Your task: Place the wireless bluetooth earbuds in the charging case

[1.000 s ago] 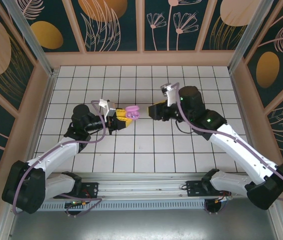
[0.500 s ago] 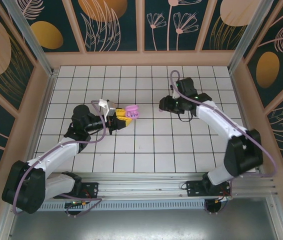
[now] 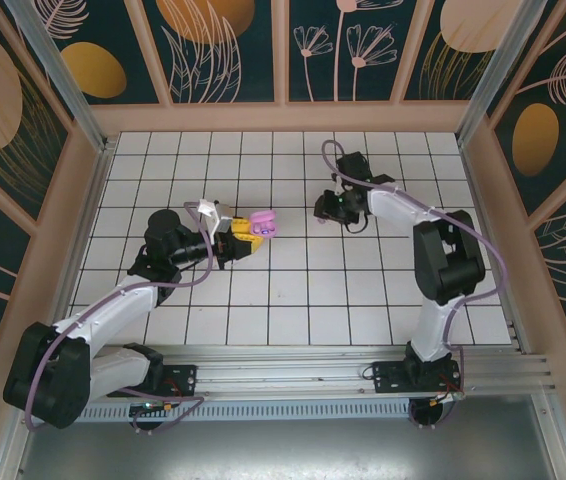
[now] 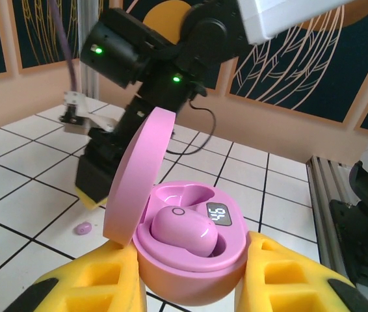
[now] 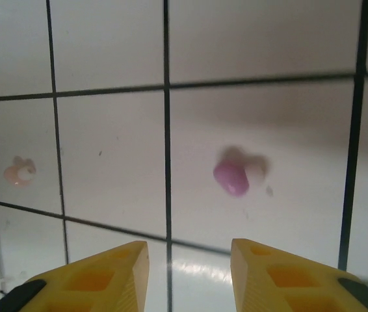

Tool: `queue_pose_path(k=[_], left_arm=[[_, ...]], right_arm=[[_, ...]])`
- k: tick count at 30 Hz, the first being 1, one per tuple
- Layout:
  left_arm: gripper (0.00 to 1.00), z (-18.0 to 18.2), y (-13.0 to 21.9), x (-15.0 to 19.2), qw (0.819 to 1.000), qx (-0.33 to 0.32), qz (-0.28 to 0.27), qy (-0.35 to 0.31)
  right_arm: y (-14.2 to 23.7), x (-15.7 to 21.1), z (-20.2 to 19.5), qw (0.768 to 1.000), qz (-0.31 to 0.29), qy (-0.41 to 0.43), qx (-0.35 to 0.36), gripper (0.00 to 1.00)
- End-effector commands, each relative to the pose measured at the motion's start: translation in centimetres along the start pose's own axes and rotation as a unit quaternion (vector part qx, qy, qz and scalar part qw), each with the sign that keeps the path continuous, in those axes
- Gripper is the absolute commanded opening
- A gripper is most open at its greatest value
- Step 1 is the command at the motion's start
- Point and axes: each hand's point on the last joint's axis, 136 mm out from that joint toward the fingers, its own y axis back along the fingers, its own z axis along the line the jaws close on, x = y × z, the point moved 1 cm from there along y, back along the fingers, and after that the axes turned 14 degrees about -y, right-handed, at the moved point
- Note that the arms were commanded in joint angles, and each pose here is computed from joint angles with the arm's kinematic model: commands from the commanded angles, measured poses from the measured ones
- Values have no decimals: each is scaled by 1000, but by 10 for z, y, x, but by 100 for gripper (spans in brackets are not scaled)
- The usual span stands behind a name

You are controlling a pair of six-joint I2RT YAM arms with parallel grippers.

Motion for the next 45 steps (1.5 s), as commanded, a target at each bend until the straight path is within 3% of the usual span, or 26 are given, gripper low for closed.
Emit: queue_pose_path(k=[1,9,21,39,45], left_arm=[[0,-2,2,-7,1000,-1,-7,-20],[0,-3,4,-6,1000,-6,-4,-20],[0,-4,4,-8,1000,-2,-2,-24],[0,-7,6,-7,1000,1,1,-24],[0,-6,5,-7,1000,0,1,-23]], right_arm=[[-5,-3,2,991,4,127,49,37],[-24,1,-10,962,41,234,136,36],[-46,0,-18,940,61,275,192,39],[-55,4,-18,936,68,284,195,23],[-37,7,-1,957,64,249,134,17]])
